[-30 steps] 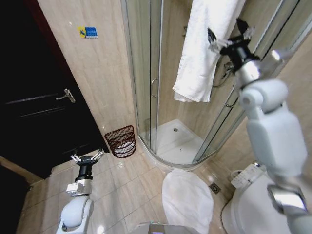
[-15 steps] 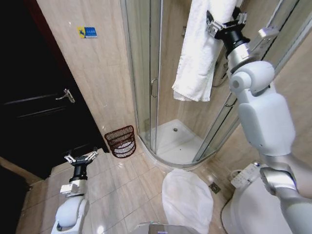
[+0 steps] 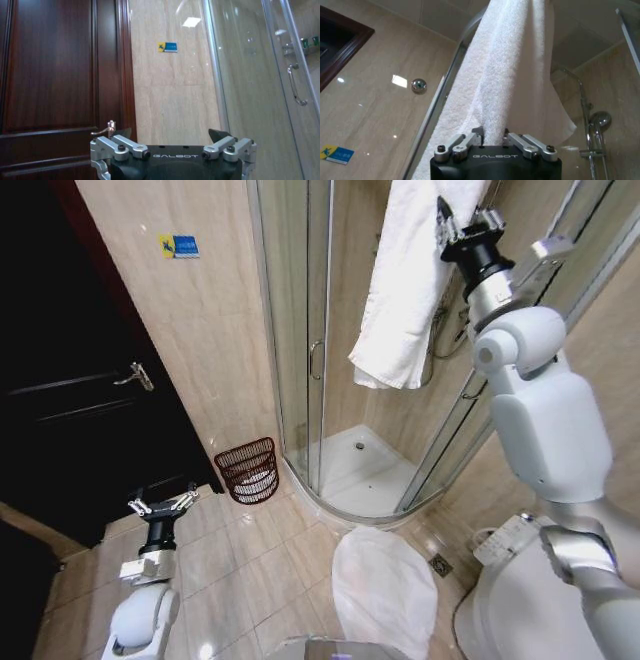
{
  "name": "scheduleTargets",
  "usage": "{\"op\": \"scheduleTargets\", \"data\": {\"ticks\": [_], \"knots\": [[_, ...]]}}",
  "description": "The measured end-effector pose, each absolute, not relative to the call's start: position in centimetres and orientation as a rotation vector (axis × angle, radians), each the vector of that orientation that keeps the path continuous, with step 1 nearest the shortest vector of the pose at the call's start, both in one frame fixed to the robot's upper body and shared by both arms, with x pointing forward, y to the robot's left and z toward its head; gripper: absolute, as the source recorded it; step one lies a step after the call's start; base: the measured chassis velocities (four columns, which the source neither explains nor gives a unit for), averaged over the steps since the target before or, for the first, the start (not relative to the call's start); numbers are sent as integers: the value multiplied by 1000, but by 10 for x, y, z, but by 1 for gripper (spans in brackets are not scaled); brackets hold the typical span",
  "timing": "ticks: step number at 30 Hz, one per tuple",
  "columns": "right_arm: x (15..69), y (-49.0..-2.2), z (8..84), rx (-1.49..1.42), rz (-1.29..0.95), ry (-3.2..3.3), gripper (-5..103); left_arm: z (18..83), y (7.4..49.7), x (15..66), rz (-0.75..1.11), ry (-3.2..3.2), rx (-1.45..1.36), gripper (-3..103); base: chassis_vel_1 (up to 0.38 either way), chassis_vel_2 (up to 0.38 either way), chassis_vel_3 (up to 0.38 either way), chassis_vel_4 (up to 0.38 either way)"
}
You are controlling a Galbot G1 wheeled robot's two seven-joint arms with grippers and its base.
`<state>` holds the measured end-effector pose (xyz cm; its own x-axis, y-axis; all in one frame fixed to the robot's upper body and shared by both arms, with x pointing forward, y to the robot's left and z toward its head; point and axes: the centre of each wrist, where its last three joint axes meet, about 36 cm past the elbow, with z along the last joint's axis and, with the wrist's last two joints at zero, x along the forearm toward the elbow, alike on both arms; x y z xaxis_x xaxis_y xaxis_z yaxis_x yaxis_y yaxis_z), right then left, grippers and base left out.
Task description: Discard the used towel into the hamper.
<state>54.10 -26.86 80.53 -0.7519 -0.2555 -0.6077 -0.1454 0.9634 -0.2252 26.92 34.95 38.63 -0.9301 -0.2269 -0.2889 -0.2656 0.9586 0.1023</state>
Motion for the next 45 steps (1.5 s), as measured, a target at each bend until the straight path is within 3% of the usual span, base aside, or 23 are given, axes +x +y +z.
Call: {"op": "scheduleTargets", "data": {"ticks": [2,7,28,37,45], "knots": [[539,-271,800,-285,-211,2439,7,387,348,268,201,2833,-361,100,0,0,0,0],[534,-274,791,-291,-206,2453,2,388,346,266,201,2833,-356,100,0,0,0,0],[435,-324,632,-220,-123,2714,2,386,343,268,199,2829,-315,100,0,0,0,0],[376,-304,532,-144,-48,2834,2,386,339,275,190,2833,-272,100,0,0,0,0],[339,-277,488,-87,0,2895,2,392,335,287,166,2840,-269,100,0,0,0,0]]}}
